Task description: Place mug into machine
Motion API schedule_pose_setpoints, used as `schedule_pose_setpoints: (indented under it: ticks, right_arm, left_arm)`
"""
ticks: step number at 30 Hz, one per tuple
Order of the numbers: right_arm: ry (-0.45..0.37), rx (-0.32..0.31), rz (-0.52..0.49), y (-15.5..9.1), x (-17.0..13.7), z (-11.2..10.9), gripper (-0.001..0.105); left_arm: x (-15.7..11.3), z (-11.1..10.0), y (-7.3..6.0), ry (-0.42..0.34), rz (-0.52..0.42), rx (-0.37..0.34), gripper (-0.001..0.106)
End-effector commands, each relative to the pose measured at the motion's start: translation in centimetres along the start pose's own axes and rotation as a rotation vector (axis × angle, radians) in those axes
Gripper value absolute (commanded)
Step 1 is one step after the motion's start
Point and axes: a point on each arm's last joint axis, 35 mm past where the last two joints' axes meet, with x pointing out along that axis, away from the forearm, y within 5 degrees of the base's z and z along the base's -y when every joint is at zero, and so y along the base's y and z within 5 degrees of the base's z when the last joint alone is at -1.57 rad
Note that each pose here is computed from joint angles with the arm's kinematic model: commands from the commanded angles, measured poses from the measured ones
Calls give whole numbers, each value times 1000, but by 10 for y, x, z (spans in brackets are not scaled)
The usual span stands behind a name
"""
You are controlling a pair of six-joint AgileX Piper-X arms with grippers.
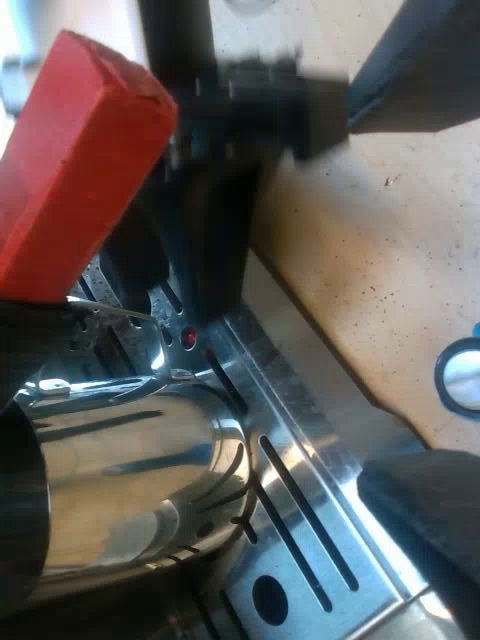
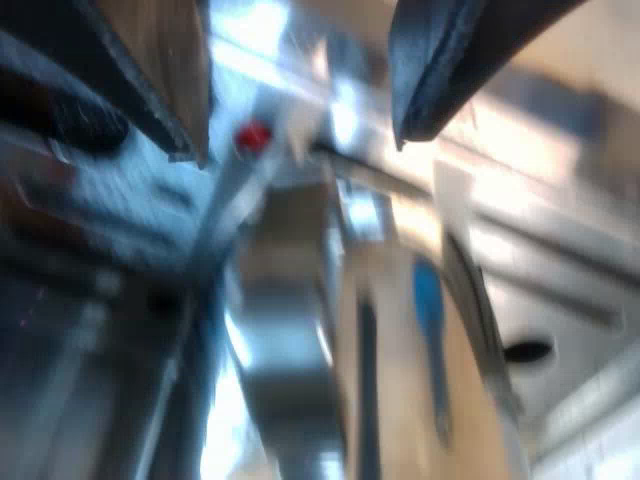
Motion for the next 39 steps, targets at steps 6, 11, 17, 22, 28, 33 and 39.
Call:
schedule_pose_setpoints:
  ticks: [6,11,17,22,28,33,39]
  right_arm:
    - [-36,7,19,-13,-43,-2,45]
    - [-61,4,-1,-17,-63,7,38]
    - [-137,15,5,-21,-99,27,0]
    - [-208,37,-36,-19,-117,44,0]
    - [-280,61,-29,-13,-129,71,0]
    - [-328,96,-42,-16,-135,92,0]
    - [-338,112,-70,-17,-135,101,0]
  left_arm:
    - [-1,7,-2,-30,-3,1,69]
    - [-12,27,-8,-57,-8,9,69]
    - [-38,42,-18,-106,-14,29,69]
    - [-62,56,-27,-200,-30,55,69]
    - [-90,70,-37,-229,-32,62,69]
    - [-108,83,-45,-266,-39,72,69]
    - [-124,97,-52,-324,-49,88,69]
